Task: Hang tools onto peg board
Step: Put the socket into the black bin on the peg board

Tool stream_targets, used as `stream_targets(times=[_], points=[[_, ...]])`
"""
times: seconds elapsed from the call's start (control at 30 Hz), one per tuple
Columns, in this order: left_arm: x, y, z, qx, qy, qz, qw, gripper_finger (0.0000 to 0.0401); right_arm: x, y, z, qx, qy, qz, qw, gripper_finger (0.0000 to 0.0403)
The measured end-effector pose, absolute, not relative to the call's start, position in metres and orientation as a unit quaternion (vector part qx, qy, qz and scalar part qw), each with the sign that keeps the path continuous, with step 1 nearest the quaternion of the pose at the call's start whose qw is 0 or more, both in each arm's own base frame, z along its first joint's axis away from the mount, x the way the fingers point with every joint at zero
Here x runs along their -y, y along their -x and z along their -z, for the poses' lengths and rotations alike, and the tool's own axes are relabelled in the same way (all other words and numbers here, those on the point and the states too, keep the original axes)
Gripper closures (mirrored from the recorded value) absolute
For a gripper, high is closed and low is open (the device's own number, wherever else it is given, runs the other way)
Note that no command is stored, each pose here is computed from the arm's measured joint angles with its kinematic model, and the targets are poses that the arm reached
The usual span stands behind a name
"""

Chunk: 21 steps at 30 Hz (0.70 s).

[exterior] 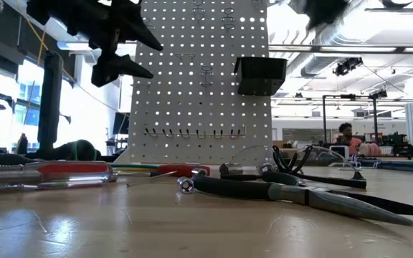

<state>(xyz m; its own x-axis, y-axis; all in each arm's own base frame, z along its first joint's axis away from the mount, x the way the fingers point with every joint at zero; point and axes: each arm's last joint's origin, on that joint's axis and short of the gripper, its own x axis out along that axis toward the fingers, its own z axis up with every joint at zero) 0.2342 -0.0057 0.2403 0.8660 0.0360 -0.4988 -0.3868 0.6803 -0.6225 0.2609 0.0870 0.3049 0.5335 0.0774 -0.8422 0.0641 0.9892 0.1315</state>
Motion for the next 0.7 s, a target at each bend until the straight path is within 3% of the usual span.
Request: stream_targets(times=[0.13, 0.33, 0.47, 0.7], points=[[0.006, -0.234, -0.239, -0.236, 0.378, -0.121, 0.887, 0.0165, -0.084, -0.267, -0.253, -0.529, -0.153, 0.076, 0.831, 0.0199], [0.006, -0.234, -0.240, -0.233, 0.391, -0.123, 0.882, 0.0165, -0.064, -0.287, -0.216, -0.465, -0.351, 0.200, 0.788, 0.0213], [0.006, -0.234, -0.240, -0.232, 0.401, -0.124, 0.877, 0.0165, -0.057, -0.289, -0.190, -0.436, -0.484, 0.304, 0.695, 0.0218], [0.006, -0.234, -0.240, -0.234, 0.396, -0.119, 0.880, 0.0165, -0.061, -0.294, -0.144, -0.427, -0.550, 0.372, 0.614, 0.0219]])
